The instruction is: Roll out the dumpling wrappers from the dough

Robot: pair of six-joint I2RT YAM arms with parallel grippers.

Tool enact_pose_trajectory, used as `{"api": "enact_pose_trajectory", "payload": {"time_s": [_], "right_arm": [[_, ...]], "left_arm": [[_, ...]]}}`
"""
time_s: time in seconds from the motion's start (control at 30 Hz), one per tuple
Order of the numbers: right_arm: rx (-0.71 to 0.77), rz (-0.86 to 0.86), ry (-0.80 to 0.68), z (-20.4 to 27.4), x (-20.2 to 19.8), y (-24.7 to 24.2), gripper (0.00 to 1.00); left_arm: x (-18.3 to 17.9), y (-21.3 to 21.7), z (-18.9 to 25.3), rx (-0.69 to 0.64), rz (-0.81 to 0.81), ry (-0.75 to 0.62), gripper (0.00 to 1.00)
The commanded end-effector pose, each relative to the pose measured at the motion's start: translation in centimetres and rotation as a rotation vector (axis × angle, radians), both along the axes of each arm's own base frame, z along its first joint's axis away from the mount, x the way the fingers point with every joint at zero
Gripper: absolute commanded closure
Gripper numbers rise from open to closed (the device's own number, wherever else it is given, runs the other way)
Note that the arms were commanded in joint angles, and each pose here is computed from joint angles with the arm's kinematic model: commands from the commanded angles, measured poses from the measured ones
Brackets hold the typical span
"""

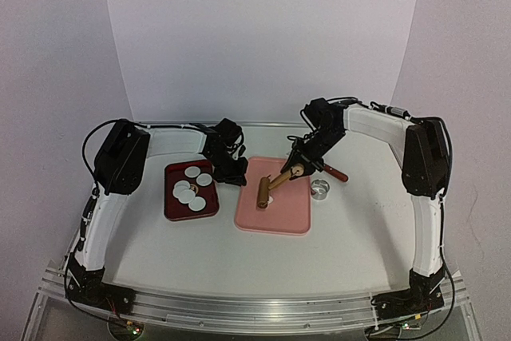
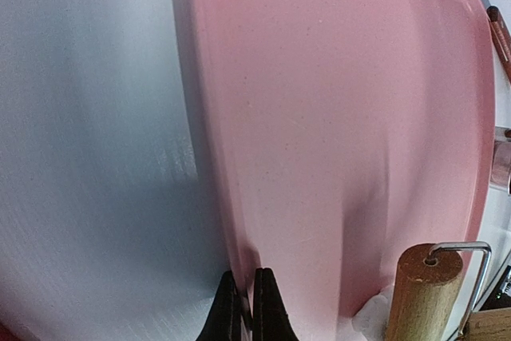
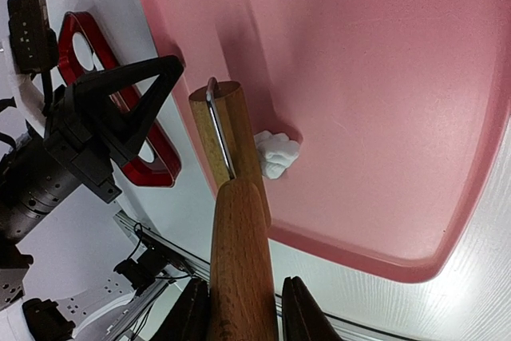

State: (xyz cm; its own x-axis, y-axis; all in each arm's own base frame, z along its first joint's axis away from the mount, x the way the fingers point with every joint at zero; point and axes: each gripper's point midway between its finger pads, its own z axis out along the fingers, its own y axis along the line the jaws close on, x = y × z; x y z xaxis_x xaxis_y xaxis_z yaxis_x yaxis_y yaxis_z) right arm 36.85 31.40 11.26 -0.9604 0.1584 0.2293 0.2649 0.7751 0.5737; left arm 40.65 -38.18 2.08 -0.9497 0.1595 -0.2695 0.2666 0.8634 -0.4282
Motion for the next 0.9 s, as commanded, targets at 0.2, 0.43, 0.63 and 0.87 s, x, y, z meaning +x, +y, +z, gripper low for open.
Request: {"api": "enact_pose_trajectory", "payload": {"time_s": [0.2, 0.43, 0.63, 0.87], "right_arm": [[-0.114, -0.018, 0.043, -3.0, -0.3, -2.7, 1.0], [-0.143, -0.018, 0.055, -4.3, -0.1, -3.4, 1.0], [-0.168, -0.021, 0.07, -5.3, -0.1, -4.2, 1.0], [-0.18, -0.023, 0.078, -6.1, 0.0, -4.9, 1.0]], "left_arm": [[-0.4, -0.1, 0.6, 0.022, -0.006, -0.002, 1.0], [-0.2, -0.2, 0.7, 0.021, -0.006, -0.004, 1.0], [-0.1, -0.3, 0.7, 0.021, -0.002, -0.006, 1.0], [0.1, -0.4, 0.7, 0.019, 0.003, -0.007, 1.0]]}}
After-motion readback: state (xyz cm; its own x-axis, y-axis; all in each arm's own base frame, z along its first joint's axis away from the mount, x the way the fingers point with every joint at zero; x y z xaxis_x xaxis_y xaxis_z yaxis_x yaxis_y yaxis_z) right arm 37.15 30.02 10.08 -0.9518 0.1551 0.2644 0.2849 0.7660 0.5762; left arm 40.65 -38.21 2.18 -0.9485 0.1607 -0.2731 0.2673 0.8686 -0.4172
